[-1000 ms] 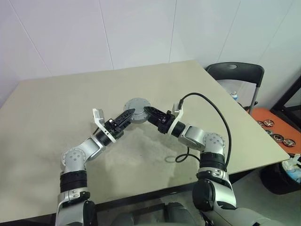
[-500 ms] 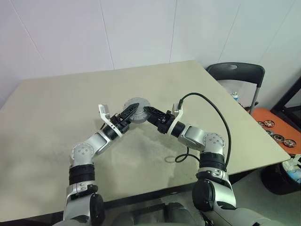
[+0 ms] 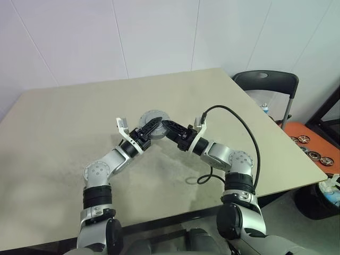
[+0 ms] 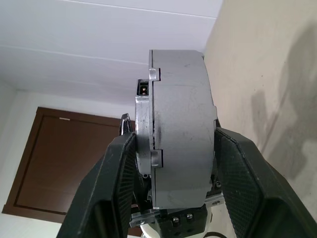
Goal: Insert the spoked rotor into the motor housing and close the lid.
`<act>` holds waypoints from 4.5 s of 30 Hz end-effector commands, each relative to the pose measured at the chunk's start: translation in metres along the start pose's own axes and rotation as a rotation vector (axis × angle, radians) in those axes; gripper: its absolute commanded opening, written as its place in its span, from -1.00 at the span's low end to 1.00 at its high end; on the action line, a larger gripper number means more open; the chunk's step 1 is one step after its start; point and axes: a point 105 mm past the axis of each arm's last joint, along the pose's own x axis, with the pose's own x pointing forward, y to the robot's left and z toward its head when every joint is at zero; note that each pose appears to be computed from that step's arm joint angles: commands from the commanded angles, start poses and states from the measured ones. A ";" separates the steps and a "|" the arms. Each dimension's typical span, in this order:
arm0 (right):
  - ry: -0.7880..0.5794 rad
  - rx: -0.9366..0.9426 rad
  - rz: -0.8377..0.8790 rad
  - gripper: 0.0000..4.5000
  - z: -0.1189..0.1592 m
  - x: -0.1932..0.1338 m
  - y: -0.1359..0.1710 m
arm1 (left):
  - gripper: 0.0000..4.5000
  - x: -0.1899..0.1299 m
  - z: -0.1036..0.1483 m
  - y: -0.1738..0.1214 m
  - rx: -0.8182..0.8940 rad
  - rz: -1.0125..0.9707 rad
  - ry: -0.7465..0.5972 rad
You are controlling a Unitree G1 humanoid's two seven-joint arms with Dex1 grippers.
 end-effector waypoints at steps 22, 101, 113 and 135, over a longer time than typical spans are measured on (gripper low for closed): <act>0.001 -0.081 -0.011 0.80 0.001 0.005 0.008 | 0.04 0.001 0.013 -0.008 0.067 -0.026 -0.039; 0.047 -0.098 -0.157 0.82 -0.006 0.013 -0.028 | 0.81 -0.299 0.180 -0.002 0.670 0.720 -0.272; 0.082 -0.204 -0.121 0.82 0.007 0.009 -0.008 | 0.81 -0.304 0.220 -0.048 0.888 0.731 -0.167; 0.767 -1.530 0.224 0.82 -0.009 -0.016 0.077 | 0.81 -0.117 0.073 -0.075 1.178 -0.060 0.745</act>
